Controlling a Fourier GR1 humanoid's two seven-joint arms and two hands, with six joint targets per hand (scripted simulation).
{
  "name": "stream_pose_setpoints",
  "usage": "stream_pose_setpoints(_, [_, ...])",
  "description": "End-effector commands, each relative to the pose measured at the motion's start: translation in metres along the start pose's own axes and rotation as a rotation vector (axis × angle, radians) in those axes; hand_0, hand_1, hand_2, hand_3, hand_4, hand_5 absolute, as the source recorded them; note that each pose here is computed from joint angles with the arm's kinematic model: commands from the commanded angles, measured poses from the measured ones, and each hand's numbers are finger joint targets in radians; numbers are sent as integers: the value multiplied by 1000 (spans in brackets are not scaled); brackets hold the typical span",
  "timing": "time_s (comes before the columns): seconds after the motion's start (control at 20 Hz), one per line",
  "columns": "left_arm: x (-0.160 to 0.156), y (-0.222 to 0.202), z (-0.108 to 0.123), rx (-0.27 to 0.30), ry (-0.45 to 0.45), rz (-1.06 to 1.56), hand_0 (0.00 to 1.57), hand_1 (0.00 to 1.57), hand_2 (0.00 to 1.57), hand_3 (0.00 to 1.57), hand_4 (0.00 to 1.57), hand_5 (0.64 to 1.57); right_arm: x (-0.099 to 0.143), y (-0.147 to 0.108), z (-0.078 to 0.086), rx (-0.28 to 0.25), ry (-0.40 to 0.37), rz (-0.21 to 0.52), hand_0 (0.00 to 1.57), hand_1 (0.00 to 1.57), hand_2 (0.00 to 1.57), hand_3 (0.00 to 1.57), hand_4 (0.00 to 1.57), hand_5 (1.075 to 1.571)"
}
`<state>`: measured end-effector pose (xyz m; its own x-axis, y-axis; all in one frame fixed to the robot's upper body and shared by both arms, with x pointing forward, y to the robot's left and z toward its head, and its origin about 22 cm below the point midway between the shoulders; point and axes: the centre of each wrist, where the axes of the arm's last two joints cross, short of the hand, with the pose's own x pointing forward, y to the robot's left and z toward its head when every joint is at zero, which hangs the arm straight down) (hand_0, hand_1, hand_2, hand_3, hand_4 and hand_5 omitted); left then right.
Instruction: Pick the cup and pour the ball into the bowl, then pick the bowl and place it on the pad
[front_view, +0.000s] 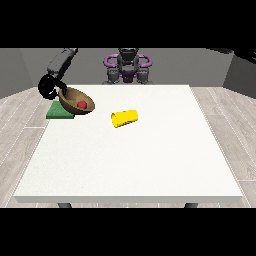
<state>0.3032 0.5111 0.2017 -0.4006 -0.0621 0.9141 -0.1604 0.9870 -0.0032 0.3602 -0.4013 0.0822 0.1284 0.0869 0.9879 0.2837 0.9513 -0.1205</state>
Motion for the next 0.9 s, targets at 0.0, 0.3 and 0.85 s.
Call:
stream_pose_setpoints(0.0, [18,-9,-5,-9,-117,-15,0,0,0,0,684,1558,-9,-45,2,-56,-117,-64,1571,1571,1571,1193,990,1570])
stream_pose_setpoints(0.3, [64,-6,-6,2,-177,-10,0,0,0,0,690,1560,-13,-108,12,-110,-164,-39,1571,1571,1571,0,984,1571])
stream_pose_setpoints(0.85, [70,-6,10,0,-187,11,0,0,0,0,696,1555,5,-133,9,-118,-156,-5,1571,1571,1571,93,976,1570])
